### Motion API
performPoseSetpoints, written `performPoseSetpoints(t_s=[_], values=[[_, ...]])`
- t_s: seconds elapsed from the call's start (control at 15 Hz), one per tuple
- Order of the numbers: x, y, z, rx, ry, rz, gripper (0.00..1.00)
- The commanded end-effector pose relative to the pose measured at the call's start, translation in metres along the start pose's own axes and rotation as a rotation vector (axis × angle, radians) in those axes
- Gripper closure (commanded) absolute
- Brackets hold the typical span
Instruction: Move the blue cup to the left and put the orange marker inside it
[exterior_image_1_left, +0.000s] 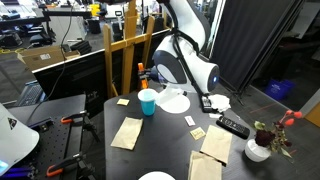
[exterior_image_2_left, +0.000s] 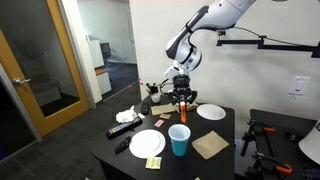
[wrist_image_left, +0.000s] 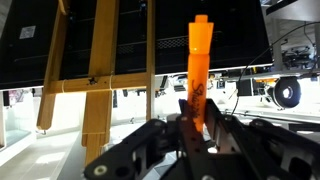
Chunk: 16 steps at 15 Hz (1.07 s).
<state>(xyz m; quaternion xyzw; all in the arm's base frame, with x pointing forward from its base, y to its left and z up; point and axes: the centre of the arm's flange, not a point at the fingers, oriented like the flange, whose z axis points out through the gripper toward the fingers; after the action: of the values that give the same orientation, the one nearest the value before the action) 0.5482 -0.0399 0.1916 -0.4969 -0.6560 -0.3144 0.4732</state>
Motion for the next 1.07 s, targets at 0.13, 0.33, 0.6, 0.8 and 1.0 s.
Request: performPoseSetpoints(t_s=[0.13, 0.33, 0.6, 0.8, 1.0], values=[[-0.024, 0.005, 0.0, -0.003, 0.051, -0.09, 0.95], [-0.029, 0.012, 0.002, -0.011, 0.081, -0.114, 0.95], [-0.038, 0.019, 0.001, -0.025, 0.119, -0.113, 0.95], [-0.049, 0.018, 0.001, -0.034, 0.131, -0.093, 0.95], [-0.056, 0.017, 0.003, -0.036, 0.137, -0.081, 0.95]])
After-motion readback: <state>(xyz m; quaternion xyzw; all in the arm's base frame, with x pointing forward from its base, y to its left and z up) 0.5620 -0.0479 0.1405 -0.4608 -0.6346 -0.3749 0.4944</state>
